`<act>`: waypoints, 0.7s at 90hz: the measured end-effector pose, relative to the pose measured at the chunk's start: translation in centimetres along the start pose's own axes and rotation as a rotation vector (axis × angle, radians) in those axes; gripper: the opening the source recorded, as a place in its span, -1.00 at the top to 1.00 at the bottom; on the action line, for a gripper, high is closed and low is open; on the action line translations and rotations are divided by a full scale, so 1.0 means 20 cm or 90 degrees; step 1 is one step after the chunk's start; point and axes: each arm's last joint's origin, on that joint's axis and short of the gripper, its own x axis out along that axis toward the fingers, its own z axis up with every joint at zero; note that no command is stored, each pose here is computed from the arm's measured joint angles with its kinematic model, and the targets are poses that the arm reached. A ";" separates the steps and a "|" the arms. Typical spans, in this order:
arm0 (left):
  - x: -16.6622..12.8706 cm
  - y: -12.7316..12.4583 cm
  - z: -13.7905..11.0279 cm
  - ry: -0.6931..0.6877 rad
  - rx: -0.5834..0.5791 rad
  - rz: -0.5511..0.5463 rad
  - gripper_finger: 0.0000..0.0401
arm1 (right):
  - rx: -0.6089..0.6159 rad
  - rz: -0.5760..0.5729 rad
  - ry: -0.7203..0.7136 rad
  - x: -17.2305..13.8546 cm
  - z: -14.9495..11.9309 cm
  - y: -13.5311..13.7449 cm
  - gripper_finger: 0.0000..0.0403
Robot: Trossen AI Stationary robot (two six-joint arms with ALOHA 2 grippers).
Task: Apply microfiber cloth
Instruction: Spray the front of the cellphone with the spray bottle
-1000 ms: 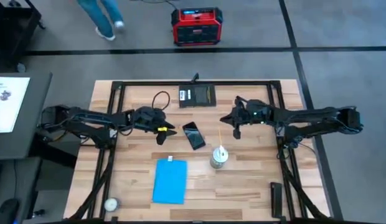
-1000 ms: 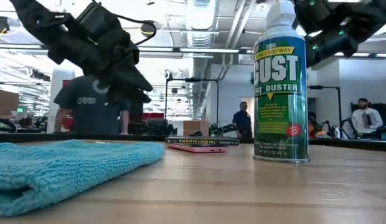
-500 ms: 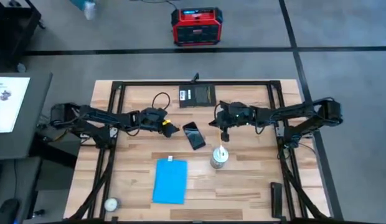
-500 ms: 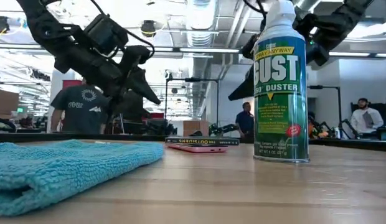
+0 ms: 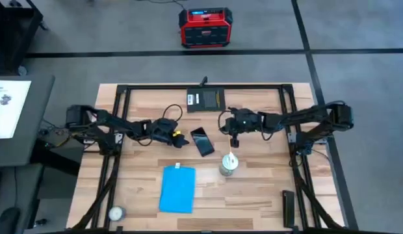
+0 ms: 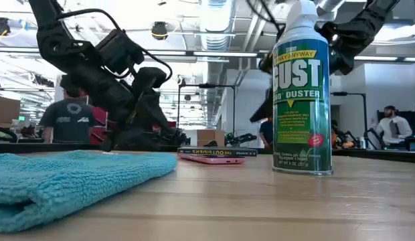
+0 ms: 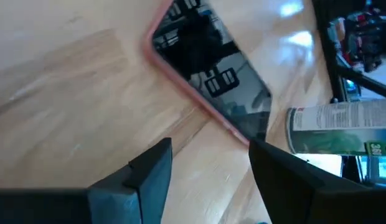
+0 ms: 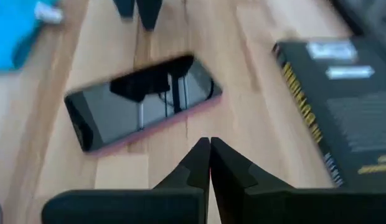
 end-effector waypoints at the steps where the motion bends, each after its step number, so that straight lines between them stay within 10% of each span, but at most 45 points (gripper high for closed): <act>1: 0.00 0.00 0.00 -0.002 0.000 0.000 0.03 | 0.000 0.001 0.002 0.01 0.00 0.00 1.00; 63: 0.07 0.05 -0.02 -0.002 -0.065 0.014 0.03 | -0.002 0.020 0.013 0.23 0.00 0.05 1.00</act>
